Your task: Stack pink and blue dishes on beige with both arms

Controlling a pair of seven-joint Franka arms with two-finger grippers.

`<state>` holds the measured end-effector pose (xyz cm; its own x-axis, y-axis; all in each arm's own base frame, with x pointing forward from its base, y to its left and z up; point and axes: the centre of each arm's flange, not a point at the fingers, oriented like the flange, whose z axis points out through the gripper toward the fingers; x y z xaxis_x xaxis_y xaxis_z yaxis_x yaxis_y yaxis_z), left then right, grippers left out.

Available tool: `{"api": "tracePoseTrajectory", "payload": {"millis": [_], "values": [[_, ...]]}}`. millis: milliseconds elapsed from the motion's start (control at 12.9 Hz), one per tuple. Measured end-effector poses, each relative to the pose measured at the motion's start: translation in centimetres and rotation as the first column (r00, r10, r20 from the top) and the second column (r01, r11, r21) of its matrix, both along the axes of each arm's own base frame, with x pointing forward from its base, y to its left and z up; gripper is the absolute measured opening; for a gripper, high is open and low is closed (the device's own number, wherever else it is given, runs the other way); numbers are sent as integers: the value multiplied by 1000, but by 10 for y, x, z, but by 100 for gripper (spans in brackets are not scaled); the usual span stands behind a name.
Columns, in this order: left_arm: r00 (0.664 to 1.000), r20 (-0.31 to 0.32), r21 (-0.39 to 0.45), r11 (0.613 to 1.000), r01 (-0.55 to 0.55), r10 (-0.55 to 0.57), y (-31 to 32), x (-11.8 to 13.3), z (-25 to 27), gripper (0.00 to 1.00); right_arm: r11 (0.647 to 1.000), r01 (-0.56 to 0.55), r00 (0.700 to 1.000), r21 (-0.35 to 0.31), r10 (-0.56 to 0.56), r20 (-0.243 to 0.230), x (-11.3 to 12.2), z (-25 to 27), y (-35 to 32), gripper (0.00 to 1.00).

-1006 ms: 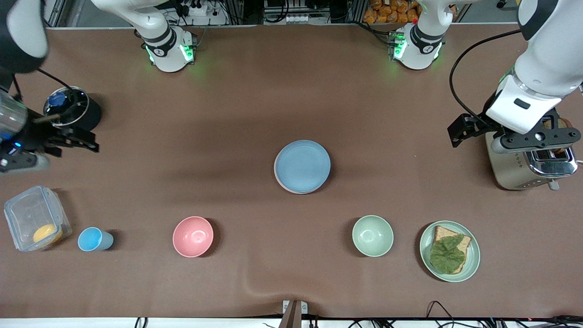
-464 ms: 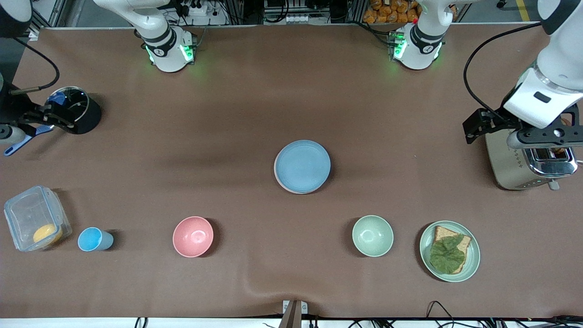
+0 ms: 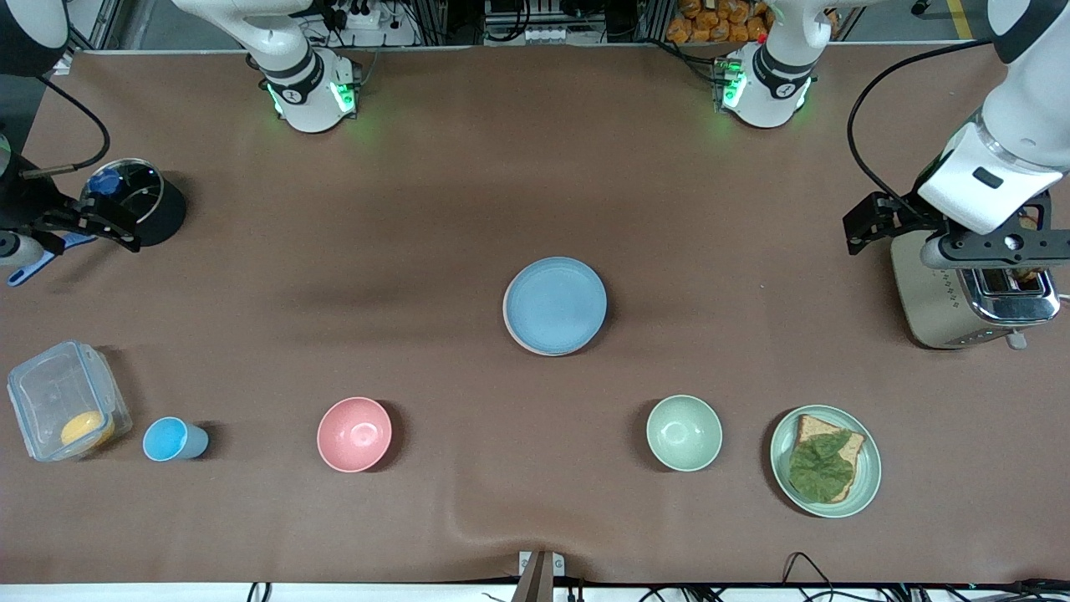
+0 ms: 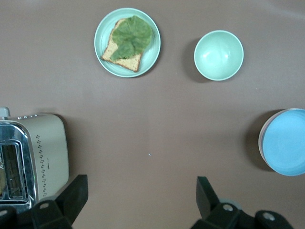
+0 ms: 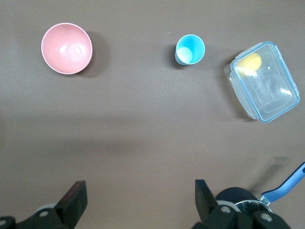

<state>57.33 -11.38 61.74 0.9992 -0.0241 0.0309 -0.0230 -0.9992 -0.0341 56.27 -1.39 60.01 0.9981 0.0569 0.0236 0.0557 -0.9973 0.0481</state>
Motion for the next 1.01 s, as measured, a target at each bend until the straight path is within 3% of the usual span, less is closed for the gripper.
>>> {"api": "tracePoseTrajectory", "payload": {"millis": [1006], "values": [[997, -52, 9, 999, 50, -49, 21, -9, 5, 100, 1000, -5, 1000, 0, 5, -7, -1, 0, 4, 100]]}}
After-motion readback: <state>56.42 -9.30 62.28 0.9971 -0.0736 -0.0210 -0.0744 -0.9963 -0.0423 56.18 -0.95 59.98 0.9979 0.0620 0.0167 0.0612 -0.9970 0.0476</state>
